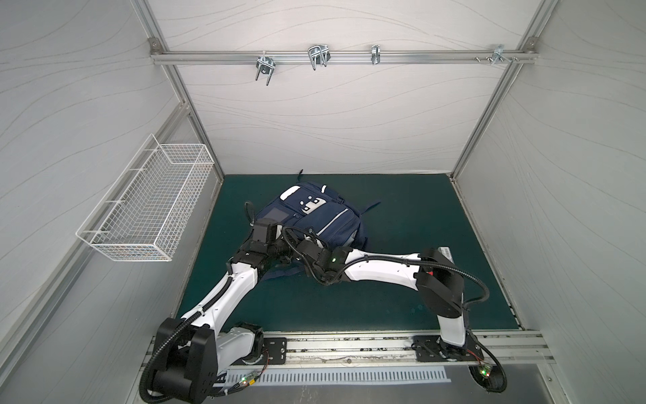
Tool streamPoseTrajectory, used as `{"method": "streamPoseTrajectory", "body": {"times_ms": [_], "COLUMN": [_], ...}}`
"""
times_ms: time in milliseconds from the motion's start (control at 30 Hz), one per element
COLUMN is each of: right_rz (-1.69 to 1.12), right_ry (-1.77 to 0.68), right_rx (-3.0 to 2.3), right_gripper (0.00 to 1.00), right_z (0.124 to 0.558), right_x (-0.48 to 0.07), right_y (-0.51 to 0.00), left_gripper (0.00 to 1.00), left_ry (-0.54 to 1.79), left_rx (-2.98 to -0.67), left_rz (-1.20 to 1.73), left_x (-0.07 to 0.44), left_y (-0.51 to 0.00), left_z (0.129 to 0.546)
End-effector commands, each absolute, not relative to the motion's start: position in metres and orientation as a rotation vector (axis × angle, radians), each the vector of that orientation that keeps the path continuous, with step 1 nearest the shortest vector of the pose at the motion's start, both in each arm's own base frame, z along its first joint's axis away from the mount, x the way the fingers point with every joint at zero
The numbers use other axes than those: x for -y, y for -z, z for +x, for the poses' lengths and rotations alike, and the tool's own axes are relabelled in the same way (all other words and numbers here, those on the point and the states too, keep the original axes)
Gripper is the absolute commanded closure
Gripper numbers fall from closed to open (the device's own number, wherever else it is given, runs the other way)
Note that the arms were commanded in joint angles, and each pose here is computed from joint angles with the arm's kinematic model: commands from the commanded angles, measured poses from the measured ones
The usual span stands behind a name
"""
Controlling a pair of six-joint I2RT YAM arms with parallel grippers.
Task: Pack the student bag
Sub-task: 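Grasp the main compartment zipper pull with the right gripper while the left holds the bag, then pull the zipper along the bag with the right gripper while the left holds the bag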
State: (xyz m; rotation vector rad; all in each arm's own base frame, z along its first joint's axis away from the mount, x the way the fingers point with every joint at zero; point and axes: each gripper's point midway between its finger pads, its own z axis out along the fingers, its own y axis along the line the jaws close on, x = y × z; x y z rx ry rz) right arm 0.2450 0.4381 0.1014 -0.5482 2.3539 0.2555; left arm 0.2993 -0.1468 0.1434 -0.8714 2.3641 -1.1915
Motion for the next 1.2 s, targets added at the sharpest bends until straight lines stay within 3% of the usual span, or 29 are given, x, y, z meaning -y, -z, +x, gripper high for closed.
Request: {"method": "streamPoseTrajectory", "body": {"times_ms": [0, 33, 467, 867, 1033, 1167], "right_rz": [-0.451, -0.458, -0.555, -0.392, -0.56, -0.685], "right_ry": [-0.181, -0.188, -0.252, -0.249, -0.373, -0.412], "right_rx": [-2.306, -2.306, -2.341, -2.431, -2.447, -2.439], "right_gripper": [0.97, 1.0, 1.0, 1.0, 1.0, 1.0], "right_z": [0.266, 0.264, 0.218, 0.209, 0.158, 0.129], "right_x": [-0.415, -0.412, -0.333, -0.238, -0.254, -0.286], "right_y": [-0.117, -0.118, -0.117, -0.098, -0.094, -0.105], "left_gripper": [1.0, 1.0, 1.0, 1.0, 1.0, 1.0], "left_ry": [1.248, 1.227, 1.116, 0.848, 0.547, 0.539], "left_rx": [-2.386, -2.391, -2.365, -2.375, -2.408, -2.422], "left_rz": [-0.762, -0.773, -0.879, -1.07, -1.167, -1.235], "left_x": [0.16, 0.158, 0.134, 0.073, 0.029, 0.017], "left_y": [-0.157, -0.155, -0.144, -0.128, -0.109, -0.1], "left_z": [0.297, 0.298, 0.307, 0.312, 0.33, 0.351]}}
